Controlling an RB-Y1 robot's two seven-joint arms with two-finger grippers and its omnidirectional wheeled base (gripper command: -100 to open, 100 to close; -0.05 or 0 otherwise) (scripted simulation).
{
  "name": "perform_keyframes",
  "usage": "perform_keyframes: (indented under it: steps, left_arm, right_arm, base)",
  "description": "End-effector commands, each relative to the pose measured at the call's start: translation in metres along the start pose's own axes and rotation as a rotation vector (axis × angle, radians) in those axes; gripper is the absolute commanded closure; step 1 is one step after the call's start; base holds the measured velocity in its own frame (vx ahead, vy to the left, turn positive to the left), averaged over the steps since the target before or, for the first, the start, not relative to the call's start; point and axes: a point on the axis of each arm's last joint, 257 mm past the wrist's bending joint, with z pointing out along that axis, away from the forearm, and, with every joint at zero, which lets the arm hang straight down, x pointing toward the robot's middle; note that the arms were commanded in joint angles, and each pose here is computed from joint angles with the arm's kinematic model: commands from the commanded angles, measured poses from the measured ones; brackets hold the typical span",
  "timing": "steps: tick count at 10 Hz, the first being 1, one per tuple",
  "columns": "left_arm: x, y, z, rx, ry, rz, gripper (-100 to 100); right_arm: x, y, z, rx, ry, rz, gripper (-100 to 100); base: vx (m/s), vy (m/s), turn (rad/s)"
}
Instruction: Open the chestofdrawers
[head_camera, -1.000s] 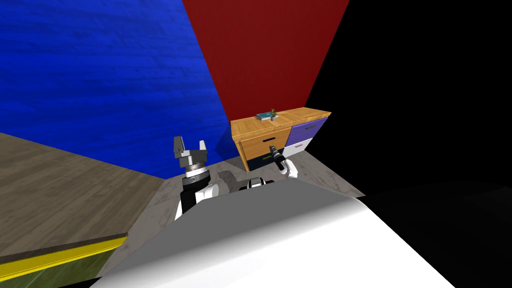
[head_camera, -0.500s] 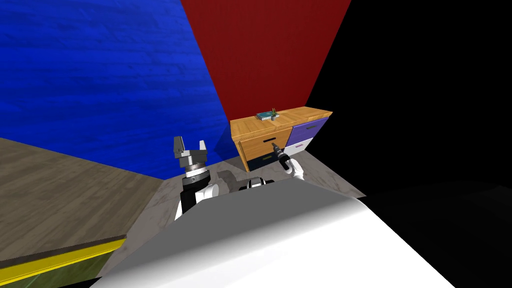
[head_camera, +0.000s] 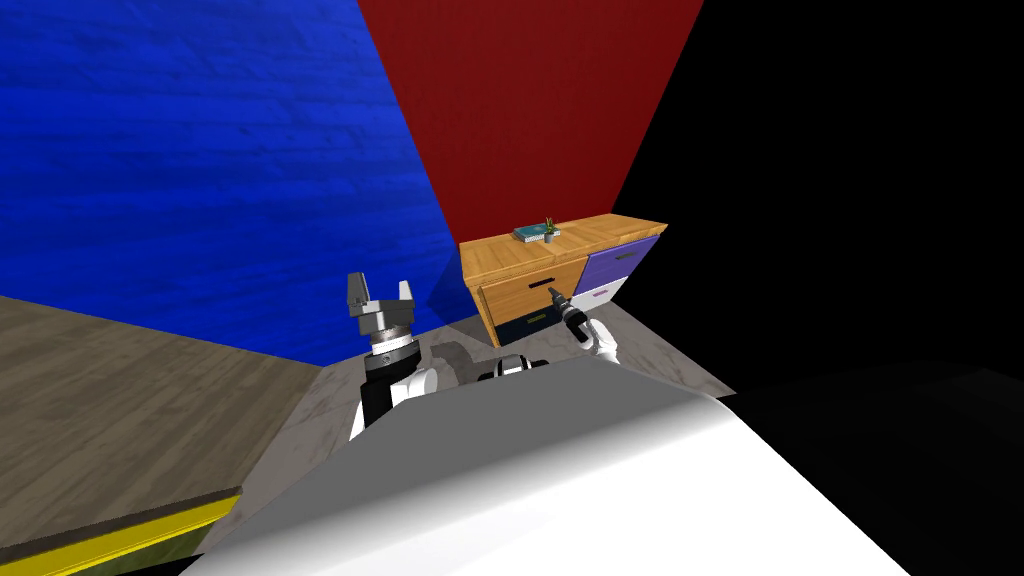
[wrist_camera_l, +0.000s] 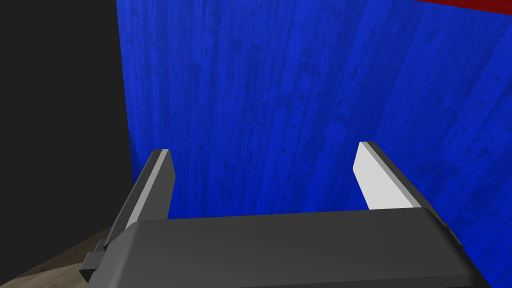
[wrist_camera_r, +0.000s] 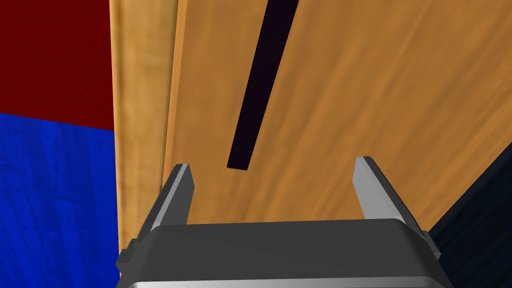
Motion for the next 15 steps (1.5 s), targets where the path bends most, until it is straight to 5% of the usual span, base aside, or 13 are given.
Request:
perform_keyframes:
  steps: [1,9,15]
  left_arm:
    - [0.0,0.0,0.0,0.0,0.0,0.0,0]
    - [0.0,0.0,0.0,0.0,0.0,0.0,0]
    - [0.0,0.0,0.0,0.0,0.0,0.0,0]
  right_arm:
    - [-0.004,0.001,-0.008,0.02,-0.02,0.027,-100]
    - [-0.007,0.002,-0.036,0.081,-0.061,0.092,-100]
    - [-0.052,-0.01,-0.042,0.15,-0.047,0.27,-100]
  base:
    - [0.108,0.039,-0.028]
    - [0.086,0.033,-0.028]
    - [0.064,0.027,-0.018]
